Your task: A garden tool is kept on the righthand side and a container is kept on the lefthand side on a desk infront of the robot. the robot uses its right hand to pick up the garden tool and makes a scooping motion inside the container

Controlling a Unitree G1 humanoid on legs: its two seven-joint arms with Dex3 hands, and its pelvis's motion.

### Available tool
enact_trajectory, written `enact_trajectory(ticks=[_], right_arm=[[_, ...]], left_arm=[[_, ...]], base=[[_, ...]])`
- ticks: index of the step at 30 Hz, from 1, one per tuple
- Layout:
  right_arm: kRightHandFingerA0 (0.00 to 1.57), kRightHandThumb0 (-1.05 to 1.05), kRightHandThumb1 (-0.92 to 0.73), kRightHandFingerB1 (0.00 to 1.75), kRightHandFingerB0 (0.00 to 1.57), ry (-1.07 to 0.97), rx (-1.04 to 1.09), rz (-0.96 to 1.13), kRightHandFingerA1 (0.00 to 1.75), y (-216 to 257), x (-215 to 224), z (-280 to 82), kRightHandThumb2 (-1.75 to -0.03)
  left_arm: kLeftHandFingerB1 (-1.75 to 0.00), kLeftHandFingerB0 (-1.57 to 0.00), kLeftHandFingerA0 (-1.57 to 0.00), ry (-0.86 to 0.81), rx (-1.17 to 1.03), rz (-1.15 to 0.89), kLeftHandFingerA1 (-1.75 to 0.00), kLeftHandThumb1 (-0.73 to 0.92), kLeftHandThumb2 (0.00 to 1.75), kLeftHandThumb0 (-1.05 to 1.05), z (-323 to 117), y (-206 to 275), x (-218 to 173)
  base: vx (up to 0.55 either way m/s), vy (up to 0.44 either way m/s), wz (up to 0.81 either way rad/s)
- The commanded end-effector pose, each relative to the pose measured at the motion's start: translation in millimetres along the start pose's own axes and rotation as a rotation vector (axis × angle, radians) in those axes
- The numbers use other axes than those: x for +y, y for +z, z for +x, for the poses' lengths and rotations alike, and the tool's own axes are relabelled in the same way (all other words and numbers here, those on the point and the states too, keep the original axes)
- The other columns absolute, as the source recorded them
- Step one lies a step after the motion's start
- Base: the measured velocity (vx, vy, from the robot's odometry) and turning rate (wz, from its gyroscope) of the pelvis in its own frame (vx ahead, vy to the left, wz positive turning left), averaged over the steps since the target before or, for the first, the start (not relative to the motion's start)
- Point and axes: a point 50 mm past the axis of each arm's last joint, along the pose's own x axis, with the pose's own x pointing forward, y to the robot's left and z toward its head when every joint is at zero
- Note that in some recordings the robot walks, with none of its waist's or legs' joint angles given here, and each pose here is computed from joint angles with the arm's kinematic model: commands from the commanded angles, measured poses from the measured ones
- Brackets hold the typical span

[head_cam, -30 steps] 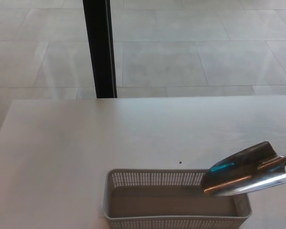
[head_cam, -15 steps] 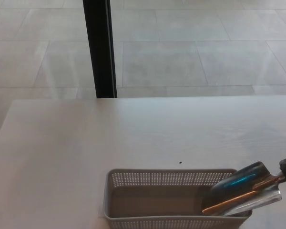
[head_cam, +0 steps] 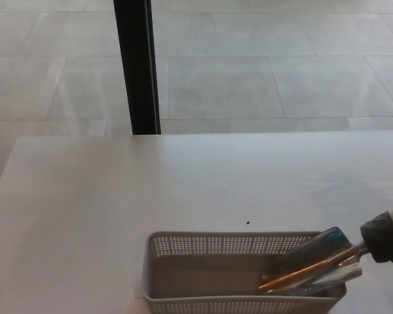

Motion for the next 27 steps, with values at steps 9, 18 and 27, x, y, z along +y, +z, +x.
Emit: enact_trajectory(ticks=[9, 18, 27], right_arm=[[0.87, -0.44, -0.77, 0.87, 0.80, 0.213, 0.091, -0.054, 1.72, 54.8, -6.7, 9.2, -0.69], [0.83, -0.46, -0.70, 0.94, 0.78, 0.284, 0.061, 0.061, 1.74, 87.2, 3.1, 17.4, -0.64], [0.90, -0.43, -0.70, 0.67, 0.72, 0.285, 0.069, 0.211, 1.68, 125.0, 24.3, 18.2, -0.73]], left_arm=[[-1.17, -0.81, -0.92, 0.018, 0.008, -0.001, -1.25, -0.41, 1.34, -0.53, 0.0, -1.3, 0.6], [-1.05, -1.03, -1.14, -0.010, -0.029, 0.015, -1.12, -0.29, 0.77, -0.14, -0.3, 4.5, 0.9], [-0.44, -0.46, -0.45, -0.006, -0.003, 0.004, -0.54, 0.63, 0.59, -0.56, -0.2, -0.3, -0.1]], base=[[0.00, 0.000, 0.00], [0.00, 0.000, 0.00], [0.00, 0.000, 0.00]])
